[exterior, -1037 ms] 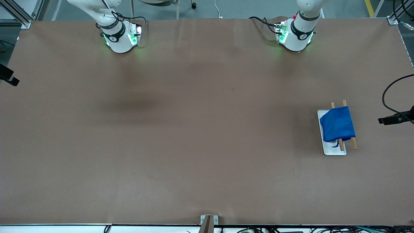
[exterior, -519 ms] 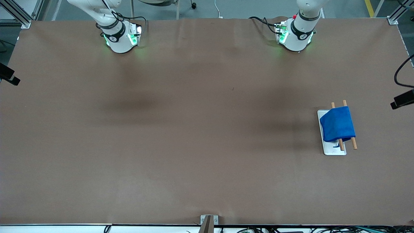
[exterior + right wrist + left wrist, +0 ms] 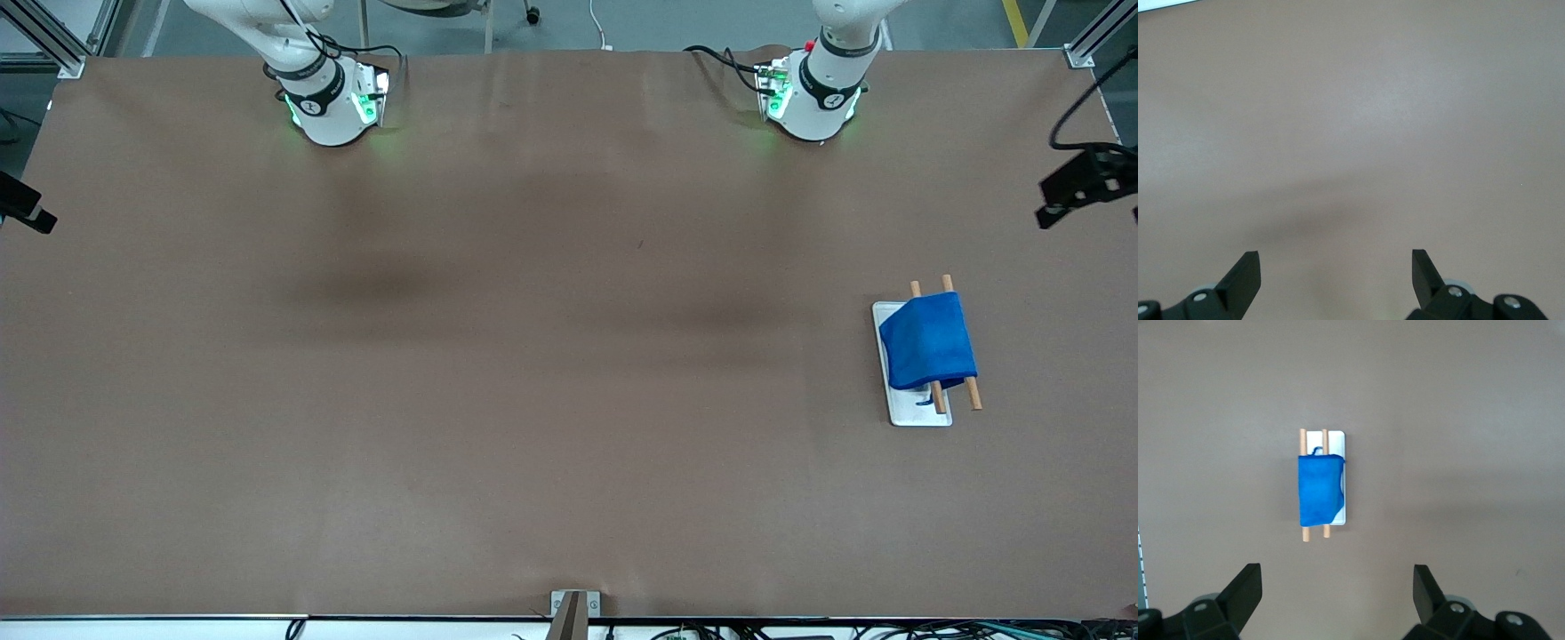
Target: Right arm passes towel to left arm to hang
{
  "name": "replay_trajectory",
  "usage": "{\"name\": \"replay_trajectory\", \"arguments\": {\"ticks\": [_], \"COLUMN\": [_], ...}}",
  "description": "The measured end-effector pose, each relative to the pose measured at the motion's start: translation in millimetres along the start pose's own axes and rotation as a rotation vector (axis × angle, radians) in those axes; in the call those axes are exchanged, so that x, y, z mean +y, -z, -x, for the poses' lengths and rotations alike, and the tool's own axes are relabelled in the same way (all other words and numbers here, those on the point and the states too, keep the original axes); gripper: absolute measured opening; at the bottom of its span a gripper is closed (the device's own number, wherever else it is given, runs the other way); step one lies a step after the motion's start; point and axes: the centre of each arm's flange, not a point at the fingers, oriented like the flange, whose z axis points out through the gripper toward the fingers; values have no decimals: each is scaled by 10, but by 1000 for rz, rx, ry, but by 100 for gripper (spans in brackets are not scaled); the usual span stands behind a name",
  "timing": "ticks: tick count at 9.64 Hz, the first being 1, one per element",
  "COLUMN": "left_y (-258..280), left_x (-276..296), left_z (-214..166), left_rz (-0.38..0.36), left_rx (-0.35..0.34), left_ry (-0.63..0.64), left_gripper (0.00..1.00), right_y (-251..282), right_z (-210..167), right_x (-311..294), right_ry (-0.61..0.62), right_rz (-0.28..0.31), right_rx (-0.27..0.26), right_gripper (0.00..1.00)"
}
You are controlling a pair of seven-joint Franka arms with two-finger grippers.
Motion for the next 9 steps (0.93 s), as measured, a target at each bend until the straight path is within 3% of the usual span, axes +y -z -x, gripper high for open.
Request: {"name": "replay_trajectory", "arguments": {"ticks": [5, 9], "left_y": [-218, -218], "left_x": [14, 63], "left_z": [320, 495], "left_rz": [49, 45], "left_rx": [-69, -75], "left_ry": [-28, -40], "left_gripper": [100, 100], "right_y": [-2, -2], "right_z": [2, 2], "right_x": [3, 3], "right_ry": [-1, -1], "right_rz": [0, 0], "right_rx": [-2, -2], "right_gripper": [100, 100]}}
